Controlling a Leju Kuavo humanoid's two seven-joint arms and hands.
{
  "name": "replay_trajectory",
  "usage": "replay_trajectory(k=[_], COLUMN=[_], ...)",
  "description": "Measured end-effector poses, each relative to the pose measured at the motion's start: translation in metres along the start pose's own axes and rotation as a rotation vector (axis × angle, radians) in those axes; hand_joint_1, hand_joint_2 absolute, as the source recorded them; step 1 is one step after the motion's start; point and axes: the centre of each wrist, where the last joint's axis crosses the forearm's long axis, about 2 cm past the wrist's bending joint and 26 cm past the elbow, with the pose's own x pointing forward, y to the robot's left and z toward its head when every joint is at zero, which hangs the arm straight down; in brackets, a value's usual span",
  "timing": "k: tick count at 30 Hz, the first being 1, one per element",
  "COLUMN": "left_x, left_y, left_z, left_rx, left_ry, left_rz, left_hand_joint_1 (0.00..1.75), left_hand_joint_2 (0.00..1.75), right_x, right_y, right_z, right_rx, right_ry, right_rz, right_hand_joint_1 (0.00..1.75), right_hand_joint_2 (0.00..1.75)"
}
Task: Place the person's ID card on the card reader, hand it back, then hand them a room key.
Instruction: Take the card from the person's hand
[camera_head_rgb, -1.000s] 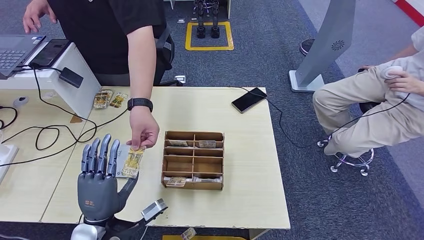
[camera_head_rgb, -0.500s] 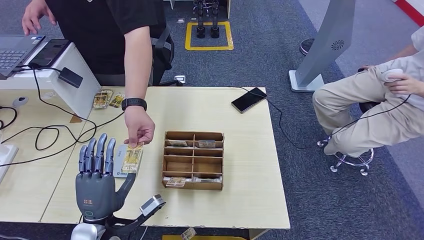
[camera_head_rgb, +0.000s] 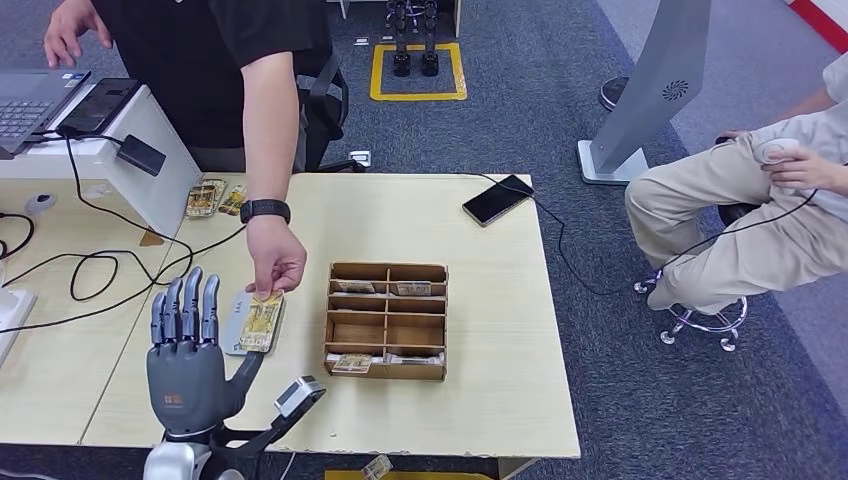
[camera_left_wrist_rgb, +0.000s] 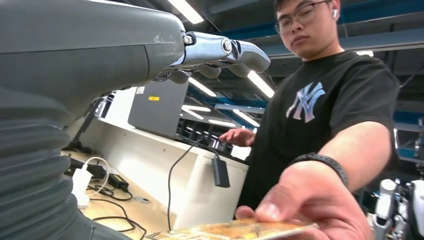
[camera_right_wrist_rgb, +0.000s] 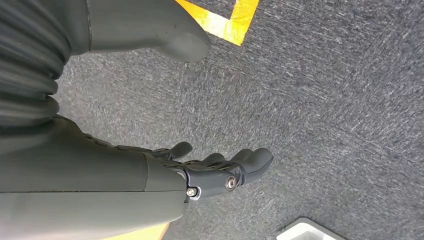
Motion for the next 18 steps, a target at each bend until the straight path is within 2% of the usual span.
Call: replay_trajectory(k=[1, 2, 5, 6, 18], left_x=[-0.002, -0.003, -0.007, -0.008, -0.010], left_y=[0.000, -0.001, -0.002, -0.003, -0.010], left_z=[-0.001, -0.003, -0.004, -0.004, -0.001], left_rx=[0.004, 0.008, 0.010, 0.008, 0.008], left_ry=[0.003, 0.007, 0.019, 0.021, 0.003], left_rz=[0.001, 0.003, 0.008, 0.009, 0.099], left_hand_joint_1=[0.01, 0.29, 1.59, 1.75, 1.75], left_hand_joint_2=[1.75, 1.75, 1.75, 1.75, 1.75], right_x=[0.000, 0.000, 0.001, 0.001, 0.001], right_y=[0.000, 0.000, 0.001, 0.001, 0.002], right_z=[0.000, 0.000, 0.000, 0.000, 0.000], right_rx=[0.000, 0.000, 0.001, 0.001, 0.009], right_ry=[0.000, 0.000, 0.002, 0.002, 0.000], right_rz=[-0.001, -0.002, -0.003, -0.004, 0.003], right_hand_joint_1=[0.00, 0.00, 0.00, 0.00, 0.00], right_hand_joint_2=[1.75, 1.75, 1.75, 1.75, 1.75])
